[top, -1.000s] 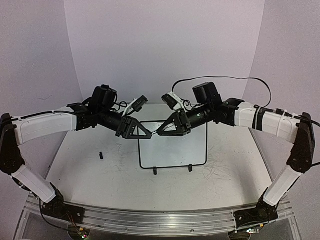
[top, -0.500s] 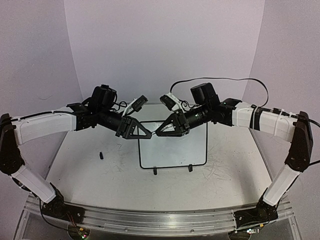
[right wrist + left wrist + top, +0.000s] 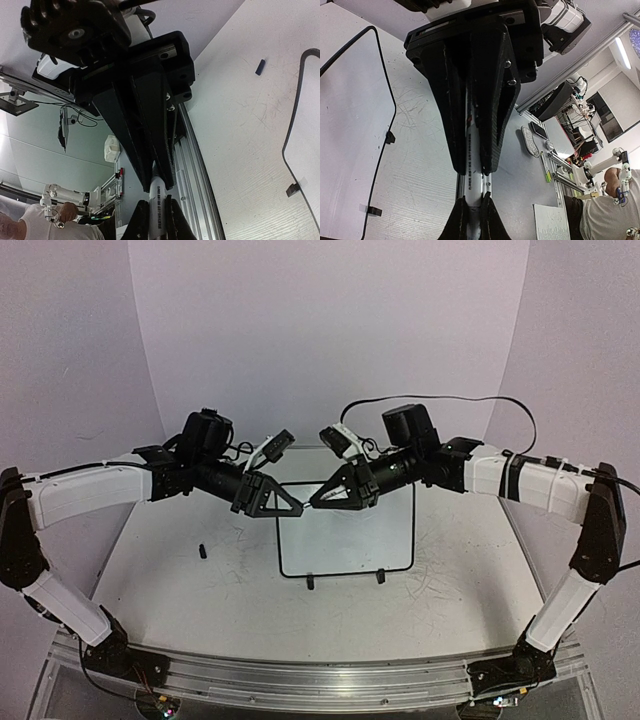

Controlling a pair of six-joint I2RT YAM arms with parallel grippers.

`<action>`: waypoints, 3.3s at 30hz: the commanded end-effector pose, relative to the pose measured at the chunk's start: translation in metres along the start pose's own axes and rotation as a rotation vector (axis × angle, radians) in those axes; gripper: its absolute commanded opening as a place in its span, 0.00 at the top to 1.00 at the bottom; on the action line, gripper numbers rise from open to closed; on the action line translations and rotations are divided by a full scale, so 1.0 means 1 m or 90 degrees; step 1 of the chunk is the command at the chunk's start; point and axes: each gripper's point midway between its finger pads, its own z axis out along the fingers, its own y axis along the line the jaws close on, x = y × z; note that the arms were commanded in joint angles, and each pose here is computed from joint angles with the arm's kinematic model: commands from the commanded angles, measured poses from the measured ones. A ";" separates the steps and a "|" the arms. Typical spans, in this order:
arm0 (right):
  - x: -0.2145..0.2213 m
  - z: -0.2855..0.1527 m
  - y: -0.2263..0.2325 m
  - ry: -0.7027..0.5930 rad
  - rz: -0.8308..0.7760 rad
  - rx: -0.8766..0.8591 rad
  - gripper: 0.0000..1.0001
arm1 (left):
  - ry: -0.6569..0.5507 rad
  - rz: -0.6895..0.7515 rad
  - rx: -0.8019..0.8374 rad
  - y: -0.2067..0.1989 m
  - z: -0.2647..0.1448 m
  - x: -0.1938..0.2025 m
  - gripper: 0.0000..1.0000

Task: Write a sentence on the whiteboard
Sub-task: Pass from the left arm to the right, then adjust the whiteboard at the center of the board.

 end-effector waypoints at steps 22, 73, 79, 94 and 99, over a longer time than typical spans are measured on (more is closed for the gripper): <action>-0.031 -0.084 0.003 -0.256 -0.135 0.262 1.00 | -0.189 0.010 -0.279 0.018 -0.097 -0.055 0.13; -0.010 -0.278 0.106 -0.644 -0.349 0.544 1.00 | -0.017 -0.185 -0.648 0.154 0.156 0.109 0.06; -0.010 -0.274 0.096 -0.632 -0.335 0.552 1.00 | -0.019 -0.172 -0.621 0.144 0.160 0.097 0.05; -0.022 -0.251 0.040 -0.540 -0.286 0.623 1.00 | -0.195 -0.192 -0.604 0.068 0.015 0.048 0.05; -0.027 -0.239 0.019 -0.504 -0.275 0.636 0.97 | -0.322 -0.223 -0.604 0.066 -0.063 0.036 0.01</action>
